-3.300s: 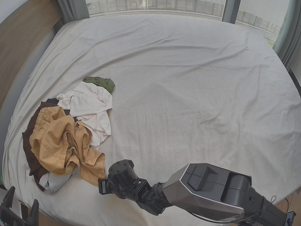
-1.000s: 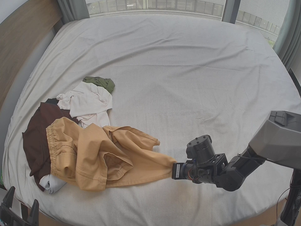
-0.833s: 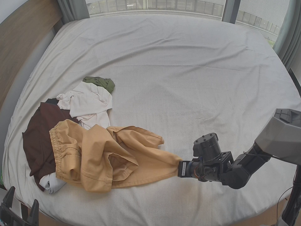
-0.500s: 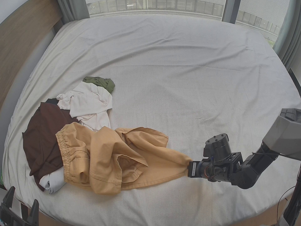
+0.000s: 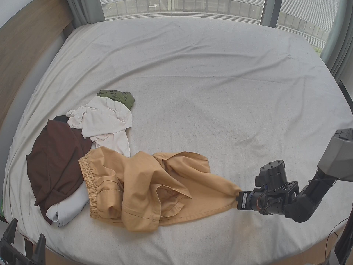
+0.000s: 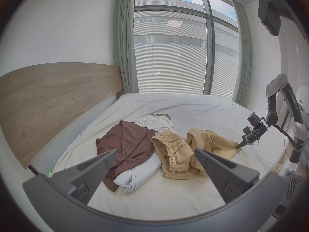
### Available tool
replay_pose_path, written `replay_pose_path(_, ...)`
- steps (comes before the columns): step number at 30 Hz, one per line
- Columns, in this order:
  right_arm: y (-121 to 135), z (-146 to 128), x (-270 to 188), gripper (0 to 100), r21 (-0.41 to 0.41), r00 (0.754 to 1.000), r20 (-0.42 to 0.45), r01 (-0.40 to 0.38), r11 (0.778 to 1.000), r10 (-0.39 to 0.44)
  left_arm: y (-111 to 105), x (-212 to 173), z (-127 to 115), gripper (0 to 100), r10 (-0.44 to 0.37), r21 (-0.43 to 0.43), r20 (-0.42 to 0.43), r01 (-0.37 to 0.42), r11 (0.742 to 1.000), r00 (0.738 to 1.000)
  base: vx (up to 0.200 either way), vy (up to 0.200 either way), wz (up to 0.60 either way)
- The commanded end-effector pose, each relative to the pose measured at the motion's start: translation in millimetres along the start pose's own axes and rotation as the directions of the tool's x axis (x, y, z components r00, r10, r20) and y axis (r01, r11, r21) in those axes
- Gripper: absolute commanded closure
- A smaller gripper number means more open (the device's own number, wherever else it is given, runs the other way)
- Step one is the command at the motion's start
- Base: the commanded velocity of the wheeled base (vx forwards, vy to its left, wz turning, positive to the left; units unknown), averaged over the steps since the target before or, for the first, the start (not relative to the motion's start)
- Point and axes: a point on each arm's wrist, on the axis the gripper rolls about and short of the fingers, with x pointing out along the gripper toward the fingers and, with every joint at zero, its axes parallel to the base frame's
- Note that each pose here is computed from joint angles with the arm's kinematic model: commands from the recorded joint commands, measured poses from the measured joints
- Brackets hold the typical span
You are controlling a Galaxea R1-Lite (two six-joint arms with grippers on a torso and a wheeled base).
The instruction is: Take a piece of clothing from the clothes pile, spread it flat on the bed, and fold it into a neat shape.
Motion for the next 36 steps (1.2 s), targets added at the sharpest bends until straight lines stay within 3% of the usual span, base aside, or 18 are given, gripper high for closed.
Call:
replay_pose_path(1, -10.9, 1.5, -7.7, 100, 0.008, 1.0, 0.006, 0.016, 1.0, -0.016, 0.0, 0.1, -5.2, 0, 0.0, 0.0, -0.001, 0.0, 1.0, 1.0, 0.0, 0.0, 0.0)
replay_pose_path(22, -36.8, -13.9, -25.4, 100, 0.047, 0.996, -0.053, 0.073, 0.996, -0.07, 0.0, 0.1, -5.4, 0, -0.001, 0.003, -0.003, 0.001, 1.0, 1.0, 0.0, 0.0, 0.0)
replay_pose_path(29, -50.5, -15.4, -31.1, 100, 0.038, 0.996, -0.017, 0.085, 0.996, -0.084, 0.0, 0.1, -5.4, 0, -0.001, 0.003, -0.003, 0.001, 1.0, 1.0, 0.0, 0.0, 0.0)
replay_pose_path(36, -49.9, -13.4, -31.1, 100, 0.042, 0.999, 0.017, 0.044, 0.998, -0.045, 0.0, 0.1, -5.4, 0, -0.001, 0.001, -0.003, 0.001, 1.0, 1.0, 0.0, 0.0, 0.0)
